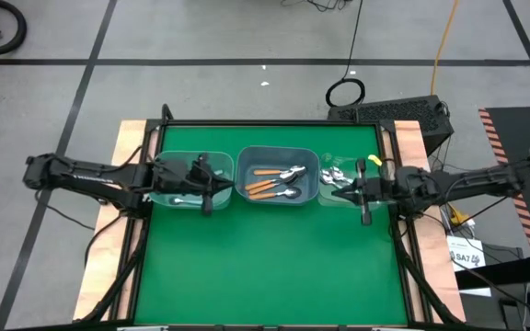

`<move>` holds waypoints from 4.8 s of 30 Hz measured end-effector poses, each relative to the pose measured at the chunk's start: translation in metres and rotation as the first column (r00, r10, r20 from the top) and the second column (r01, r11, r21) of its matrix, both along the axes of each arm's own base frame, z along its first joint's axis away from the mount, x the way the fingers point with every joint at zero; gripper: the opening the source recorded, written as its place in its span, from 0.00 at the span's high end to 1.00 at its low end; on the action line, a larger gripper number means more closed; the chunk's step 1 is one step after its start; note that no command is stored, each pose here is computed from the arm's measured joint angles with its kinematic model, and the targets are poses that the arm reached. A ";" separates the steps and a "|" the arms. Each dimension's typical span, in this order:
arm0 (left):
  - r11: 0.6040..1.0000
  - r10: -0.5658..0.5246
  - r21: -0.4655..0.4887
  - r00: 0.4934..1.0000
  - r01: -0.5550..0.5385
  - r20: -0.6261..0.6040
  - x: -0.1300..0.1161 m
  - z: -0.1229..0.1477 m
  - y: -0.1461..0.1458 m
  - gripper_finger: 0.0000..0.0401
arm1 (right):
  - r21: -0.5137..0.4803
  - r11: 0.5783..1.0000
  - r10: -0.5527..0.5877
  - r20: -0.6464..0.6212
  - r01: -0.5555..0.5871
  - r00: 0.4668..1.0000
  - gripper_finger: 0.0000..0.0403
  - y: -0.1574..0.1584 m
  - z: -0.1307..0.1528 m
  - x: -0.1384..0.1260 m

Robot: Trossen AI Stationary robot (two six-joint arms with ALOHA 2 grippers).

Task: Sort silverware by color (type)
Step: Return to Home Position

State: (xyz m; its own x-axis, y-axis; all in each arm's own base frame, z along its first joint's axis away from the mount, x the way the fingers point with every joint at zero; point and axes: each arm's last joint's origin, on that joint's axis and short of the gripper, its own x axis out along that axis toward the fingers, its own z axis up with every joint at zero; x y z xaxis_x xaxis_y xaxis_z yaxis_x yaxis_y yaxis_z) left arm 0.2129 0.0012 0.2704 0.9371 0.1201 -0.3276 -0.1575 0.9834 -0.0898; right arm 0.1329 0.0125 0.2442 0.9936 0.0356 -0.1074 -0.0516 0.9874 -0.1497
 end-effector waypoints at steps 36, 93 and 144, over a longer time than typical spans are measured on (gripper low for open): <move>0.996 0.087 -0.008 0.992 -0.087 0.096 -0.074 -0.074 0.006 1.00 | 0.102 0.995 -0.016 0.141 0.001 0.990 1.00 -0.002 -0.069 -0.015; 0.991 -0.050 0.136 0.947 0.007 0.318 -0.116 -0.097 0.001 0.99 | 0.144 0.988 -0.067 0.102 0.052 0.993 1.00 -0.007 -0.074 -0.030; 0.979 -0.132 0.186 0.949 0.081 0.286 -0.117 -0.099 -0.004 1.00 | 0.029 0.999 0.028 0.068 -0.030 0.997 1.00 -0.005 -0.080 -0.037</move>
State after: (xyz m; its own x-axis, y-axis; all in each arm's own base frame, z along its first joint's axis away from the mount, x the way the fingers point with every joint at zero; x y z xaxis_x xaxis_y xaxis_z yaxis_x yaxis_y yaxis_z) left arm 0.0954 -0.0028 0.1711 0.9989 0.0439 -0.0177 -0.0429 0.9976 0.0537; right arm 0.0963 0.0078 0.1643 0.9970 0.0663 -0.0387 -0.0706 0.9898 -0.1239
